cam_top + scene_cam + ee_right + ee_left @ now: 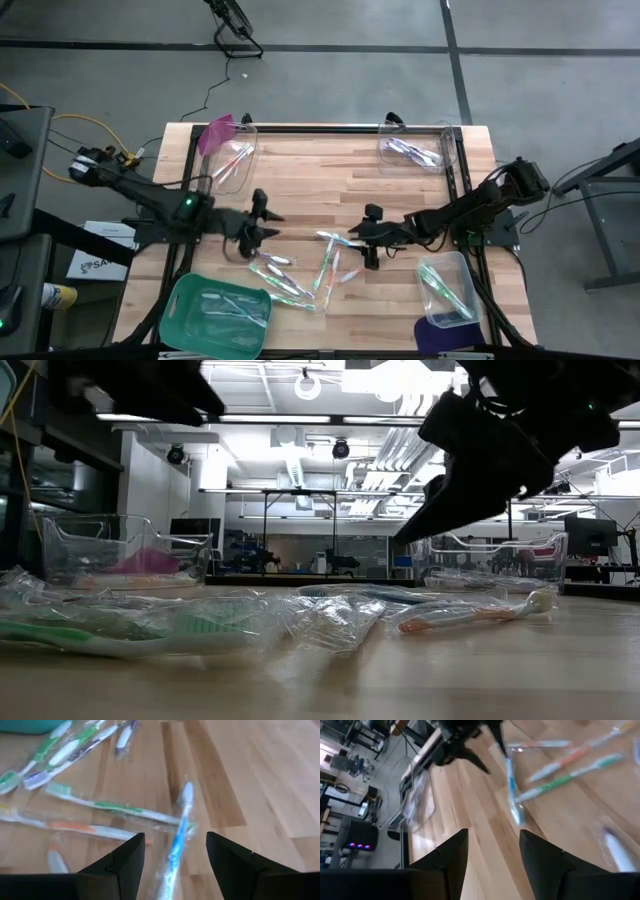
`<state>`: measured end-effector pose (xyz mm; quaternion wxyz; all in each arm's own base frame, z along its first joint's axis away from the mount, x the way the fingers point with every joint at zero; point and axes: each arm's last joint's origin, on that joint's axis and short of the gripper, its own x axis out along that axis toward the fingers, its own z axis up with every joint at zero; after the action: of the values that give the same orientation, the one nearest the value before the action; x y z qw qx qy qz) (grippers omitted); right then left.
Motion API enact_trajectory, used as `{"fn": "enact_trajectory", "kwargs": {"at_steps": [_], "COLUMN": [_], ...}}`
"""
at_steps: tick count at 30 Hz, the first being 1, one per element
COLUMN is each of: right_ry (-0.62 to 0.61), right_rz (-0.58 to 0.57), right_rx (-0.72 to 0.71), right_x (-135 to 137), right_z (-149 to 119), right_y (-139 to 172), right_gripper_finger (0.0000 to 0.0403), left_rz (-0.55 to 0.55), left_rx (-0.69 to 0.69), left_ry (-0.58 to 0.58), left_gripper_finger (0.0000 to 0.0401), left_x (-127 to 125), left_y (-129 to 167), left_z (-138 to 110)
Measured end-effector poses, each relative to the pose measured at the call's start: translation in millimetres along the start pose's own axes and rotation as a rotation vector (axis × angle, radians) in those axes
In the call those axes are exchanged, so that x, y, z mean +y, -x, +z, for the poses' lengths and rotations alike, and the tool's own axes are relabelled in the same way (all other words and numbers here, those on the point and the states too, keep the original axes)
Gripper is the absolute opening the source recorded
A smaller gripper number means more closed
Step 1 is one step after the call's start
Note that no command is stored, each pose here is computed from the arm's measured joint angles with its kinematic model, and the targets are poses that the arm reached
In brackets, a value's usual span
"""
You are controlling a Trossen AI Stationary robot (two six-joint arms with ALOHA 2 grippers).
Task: Pick & Place Toothbrushes
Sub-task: Put the blue toothbrush into the green bin
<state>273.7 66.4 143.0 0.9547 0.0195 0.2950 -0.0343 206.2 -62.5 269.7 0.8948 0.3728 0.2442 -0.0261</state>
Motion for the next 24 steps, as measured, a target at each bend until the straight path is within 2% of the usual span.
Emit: {"fn": "enact_trajectory", "kwargs": {"at_steps": [5,14,19,24], "right_ry": [0.024,0.037,0.050,0.067], "right_rz": [-0.040,-0.041,-0.034,-0.041], "right_rx": [0.037,0.076,0.086,0.113], "right_x": [4.1,5.2,9.1,10.2], "right_z": [-11.9,-23.1,-26.7,-36.0], "right_y": [-9.6,-19.6,-20.5,-27.6], "right_gripper_finger": [0.0204,0.0204,0.0204,0.0204], "left_rz": [0.033,0.069,0.047,0.012], "left_rx": [-0.031,-0.073,-0.073,-0.049], "left_ry": [0.036,0.058,0.079,0.083], "left_gripper_finger": [0.0170,0.0170,0.0170,0.0170], "left_x": [25.4,62.8,70.7,68.1], "left_y": [-12.8,-25.9,-35.2,-46.3], "left_z": [-14.0,-37.9,-48.2,-52.8]}}
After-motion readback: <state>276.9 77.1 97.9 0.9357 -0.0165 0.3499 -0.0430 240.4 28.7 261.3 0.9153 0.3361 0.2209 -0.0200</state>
